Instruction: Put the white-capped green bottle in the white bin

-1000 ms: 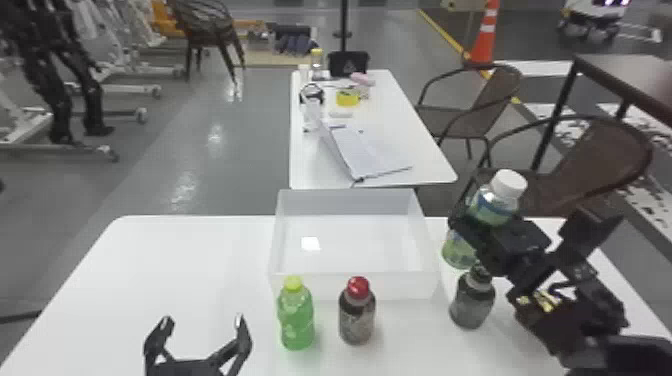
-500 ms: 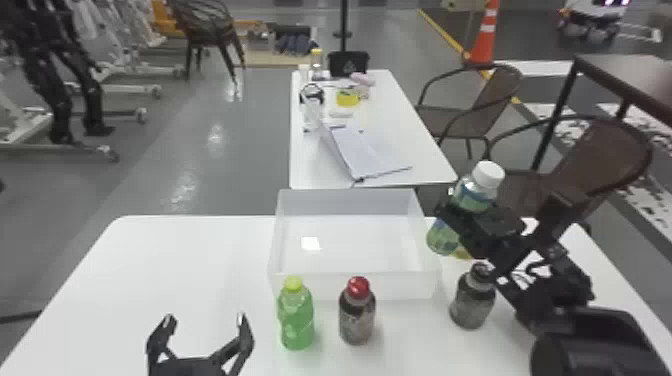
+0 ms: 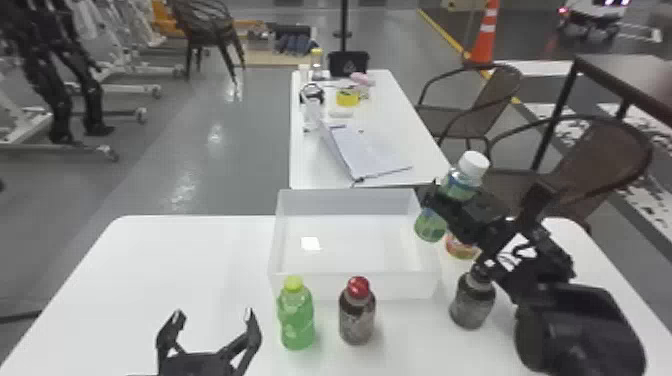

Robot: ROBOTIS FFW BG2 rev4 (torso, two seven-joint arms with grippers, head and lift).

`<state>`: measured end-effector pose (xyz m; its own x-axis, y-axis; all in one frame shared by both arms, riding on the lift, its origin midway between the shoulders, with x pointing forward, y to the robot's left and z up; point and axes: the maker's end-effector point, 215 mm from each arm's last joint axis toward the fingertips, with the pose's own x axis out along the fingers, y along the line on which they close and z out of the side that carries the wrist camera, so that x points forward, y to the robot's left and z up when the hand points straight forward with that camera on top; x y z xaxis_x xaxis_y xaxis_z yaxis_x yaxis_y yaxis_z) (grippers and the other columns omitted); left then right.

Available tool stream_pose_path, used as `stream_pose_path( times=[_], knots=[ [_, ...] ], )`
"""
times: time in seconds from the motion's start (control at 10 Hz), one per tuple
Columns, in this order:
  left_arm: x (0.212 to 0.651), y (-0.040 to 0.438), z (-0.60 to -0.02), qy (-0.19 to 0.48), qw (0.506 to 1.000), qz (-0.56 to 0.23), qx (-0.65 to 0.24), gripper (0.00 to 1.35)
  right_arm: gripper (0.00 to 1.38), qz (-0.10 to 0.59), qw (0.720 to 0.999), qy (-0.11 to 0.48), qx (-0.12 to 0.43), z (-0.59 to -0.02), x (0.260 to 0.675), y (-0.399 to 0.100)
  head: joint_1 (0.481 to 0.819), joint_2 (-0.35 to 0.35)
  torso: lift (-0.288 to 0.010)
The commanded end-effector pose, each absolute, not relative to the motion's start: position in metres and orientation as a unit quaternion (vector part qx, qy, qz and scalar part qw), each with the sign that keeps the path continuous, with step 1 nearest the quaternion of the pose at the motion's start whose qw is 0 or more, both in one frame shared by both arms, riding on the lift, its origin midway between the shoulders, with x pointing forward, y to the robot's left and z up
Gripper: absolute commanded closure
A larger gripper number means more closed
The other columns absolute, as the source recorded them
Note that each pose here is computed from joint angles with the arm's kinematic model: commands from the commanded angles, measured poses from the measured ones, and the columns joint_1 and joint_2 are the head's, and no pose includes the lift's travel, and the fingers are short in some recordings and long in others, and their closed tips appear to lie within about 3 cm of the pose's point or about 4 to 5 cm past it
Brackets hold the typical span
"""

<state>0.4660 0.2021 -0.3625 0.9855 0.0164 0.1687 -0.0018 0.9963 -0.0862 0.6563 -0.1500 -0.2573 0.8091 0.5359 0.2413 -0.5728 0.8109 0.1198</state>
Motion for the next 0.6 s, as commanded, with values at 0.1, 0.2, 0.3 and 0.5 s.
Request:
stream_pose_path(
  times=[0.1, 0.2, 0.3, 0.5],
  knots=[
    [0.468, 0.198, -0.363, -0.086, 0.995, 0.0, -0.048, 0.17, 0.85, 0.301, 0.946, -0.081, 0.092, -0.268, 0.671, -0.144, 0.549, 0.0, -0.1],
    [0.468, 0.197, -0.363, -0.086, 0.995, -0.001, -0.05, 0.17, 0.85, 0.302, 0.946, -0.068, 0.093, -0.279, 0.674, -0.142, 0.549, 0.0, -0.1],
    [0.469, 0.198, -0.364, -0.086, 0.995, -0.001, -0.051, 0.17, 0.85, 0.303, 0.946, -0.054, 0.103, -0.291, 0.676, -0.139, 0.549, 0.0, -0.1],
    [0.47, 0.197, -0.364, -0.088, 0.995, -0.003, -0.053, 0.17, 0.85, 0.31, 0.944, -0.037, 0.105, -0.306, 0.677, -0.128, 0.549, 0.0, -0.1]
  ],
)
